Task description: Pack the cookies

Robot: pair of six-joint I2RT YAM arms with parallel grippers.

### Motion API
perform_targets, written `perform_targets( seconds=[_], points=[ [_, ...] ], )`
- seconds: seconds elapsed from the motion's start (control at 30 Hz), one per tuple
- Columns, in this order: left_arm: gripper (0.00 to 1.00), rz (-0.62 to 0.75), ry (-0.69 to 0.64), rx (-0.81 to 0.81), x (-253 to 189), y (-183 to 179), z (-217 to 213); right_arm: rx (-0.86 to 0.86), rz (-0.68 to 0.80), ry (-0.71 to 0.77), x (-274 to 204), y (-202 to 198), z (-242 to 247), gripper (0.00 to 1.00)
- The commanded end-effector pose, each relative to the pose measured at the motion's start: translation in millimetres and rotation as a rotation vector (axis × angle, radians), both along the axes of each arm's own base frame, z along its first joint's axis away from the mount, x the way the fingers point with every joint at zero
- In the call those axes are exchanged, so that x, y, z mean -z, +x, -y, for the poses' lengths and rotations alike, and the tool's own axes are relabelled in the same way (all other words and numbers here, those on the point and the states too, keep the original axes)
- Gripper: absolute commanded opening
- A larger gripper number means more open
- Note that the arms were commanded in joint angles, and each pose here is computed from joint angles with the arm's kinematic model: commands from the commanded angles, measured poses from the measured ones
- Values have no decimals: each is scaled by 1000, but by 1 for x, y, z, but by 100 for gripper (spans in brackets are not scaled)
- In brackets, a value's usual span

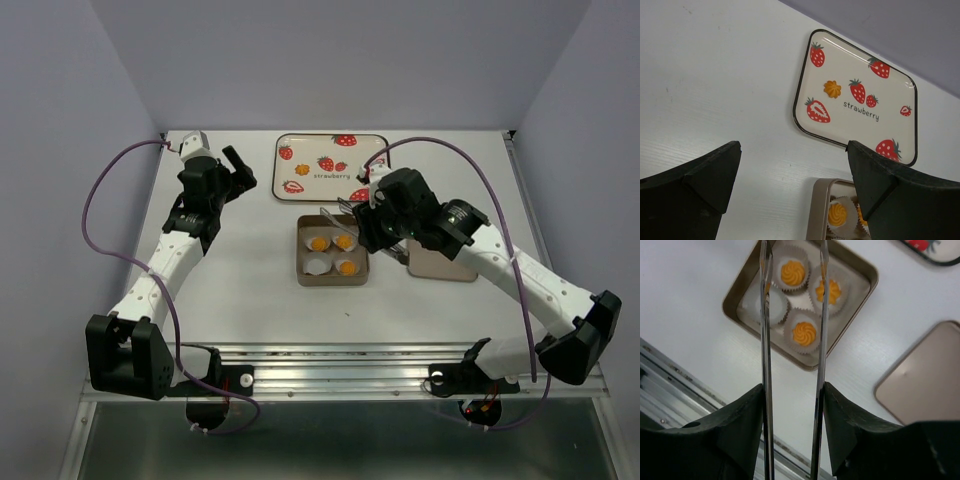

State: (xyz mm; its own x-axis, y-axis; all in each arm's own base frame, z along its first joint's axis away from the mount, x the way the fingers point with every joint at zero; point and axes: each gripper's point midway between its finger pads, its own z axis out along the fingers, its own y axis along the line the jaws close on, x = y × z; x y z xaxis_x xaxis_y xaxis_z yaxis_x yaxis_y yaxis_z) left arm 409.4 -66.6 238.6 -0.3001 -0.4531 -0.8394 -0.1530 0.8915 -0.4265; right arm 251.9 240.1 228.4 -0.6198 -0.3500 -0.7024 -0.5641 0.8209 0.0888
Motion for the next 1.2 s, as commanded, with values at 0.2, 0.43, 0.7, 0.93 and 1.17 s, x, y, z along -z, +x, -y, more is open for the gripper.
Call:
perform_targets(
  seconds=[0.2,0.43,0.7,0.93,1.17],
  points=[
    [99,78,1,-31,-30,-4,-5,49,279,43,-41,143,-46,54],
    [99,80,-7,-72,-32,-8,-12,12,254,-3,4,212,-81,55],
    [99,69,-16,-65,-27,-8,-11,-11,213,-45,50,237,-95,55],
    [99,71,-19,-61,-27,-9,-10,35,191,-87,79,253,-90,56],
    [99,69,-17,-61,-26,-8,-9,68,180,-103,92,263,-86,57]
  ],
)
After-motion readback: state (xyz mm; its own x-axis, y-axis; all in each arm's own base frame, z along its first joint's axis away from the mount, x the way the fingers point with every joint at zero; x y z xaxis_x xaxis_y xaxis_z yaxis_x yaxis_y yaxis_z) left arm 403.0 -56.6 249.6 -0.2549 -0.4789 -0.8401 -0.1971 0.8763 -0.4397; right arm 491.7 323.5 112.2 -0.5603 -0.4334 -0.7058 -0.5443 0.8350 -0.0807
